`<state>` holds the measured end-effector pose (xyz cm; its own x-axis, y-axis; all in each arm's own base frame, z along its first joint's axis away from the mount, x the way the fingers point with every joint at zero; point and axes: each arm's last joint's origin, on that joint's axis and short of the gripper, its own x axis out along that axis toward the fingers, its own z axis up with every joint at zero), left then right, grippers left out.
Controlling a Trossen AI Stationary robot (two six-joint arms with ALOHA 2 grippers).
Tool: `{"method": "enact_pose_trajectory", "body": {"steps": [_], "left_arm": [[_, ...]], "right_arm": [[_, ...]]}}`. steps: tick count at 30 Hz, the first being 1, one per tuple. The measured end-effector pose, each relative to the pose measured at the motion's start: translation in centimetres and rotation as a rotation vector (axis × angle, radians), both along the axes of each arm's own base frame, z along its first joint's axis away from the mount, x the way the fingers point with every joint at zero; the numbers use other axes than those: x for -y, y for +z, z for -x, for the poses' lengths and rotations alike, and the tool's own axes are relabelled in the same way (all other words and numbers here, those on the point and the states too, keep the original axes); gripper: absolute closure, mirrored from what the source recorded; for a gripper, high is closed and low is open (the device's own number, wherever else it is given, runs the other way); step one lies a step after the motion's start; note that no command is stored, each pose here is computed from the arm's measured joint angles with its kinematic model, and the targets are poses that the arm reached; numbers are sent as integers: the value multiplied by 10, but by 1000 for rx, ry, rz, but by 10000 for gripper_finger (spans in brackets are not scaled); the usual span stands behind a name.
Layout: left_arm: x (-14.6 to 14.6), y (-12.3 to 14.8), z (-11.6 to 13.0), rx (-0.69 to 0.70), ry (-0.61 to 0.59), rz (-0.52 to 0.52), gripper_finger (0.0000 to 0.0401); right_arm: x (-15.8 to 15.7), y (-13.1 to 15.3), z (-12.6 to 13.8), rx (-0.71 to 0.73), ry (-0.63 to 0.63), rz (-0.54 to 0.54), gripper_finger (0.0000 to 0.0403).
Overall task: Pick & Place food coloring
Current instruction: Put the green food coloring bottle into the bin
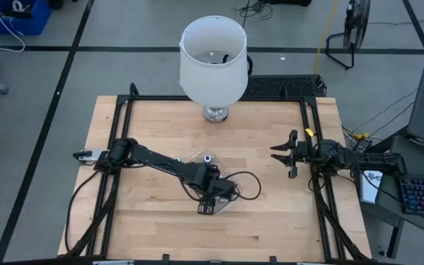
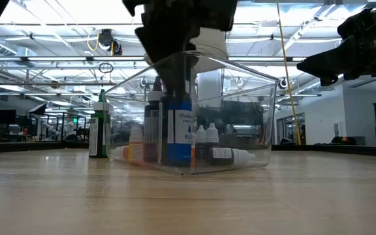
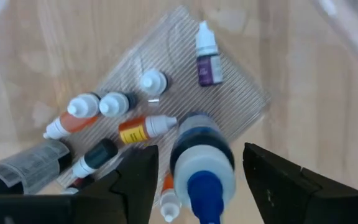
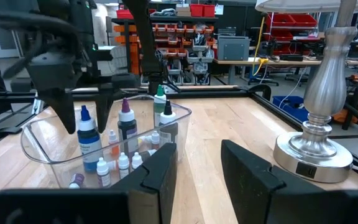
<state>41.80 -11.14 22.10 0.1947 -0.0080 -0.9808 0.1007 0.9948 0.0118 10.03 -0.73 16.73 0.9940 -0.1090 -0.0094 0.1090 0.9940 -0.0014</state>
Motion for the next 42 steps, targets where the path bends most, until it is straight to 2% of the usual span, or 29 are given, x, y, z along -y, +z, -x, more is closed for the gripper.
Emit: {"method": "enact_pose_trajectory", "body": {"steps": [7,10,13,18,22,26,29,35,42], "left_arm": [[0,38,-1,27,-2,-4,172],[-5,62,8,13,41,-116,180],[-12,91,24,89,116,-239,193],[-30,135,69,177,248,-196,214],[-48,146,109,190,372,-155,226],[-69,137,136,192,562,-123,225],[-77,115,146,143,615,-140,207],[-82,61,150,18,569,-206,148],[-80,22,151,-20,481,-167,113]], "right_arm": [[0,0,0,0,0,0,289],[0,0,0,0,0,0,289],[0,0,0,0,0,0,289],[0,0,0,0,-1,0,289],[0,0,0,0,0,0,289],[0,0,0,1,0,0,289],[0,0,0,0,0,0,289],[0,0,0,0,0,0,289],[0,0,0,0,0,0,289]]}}
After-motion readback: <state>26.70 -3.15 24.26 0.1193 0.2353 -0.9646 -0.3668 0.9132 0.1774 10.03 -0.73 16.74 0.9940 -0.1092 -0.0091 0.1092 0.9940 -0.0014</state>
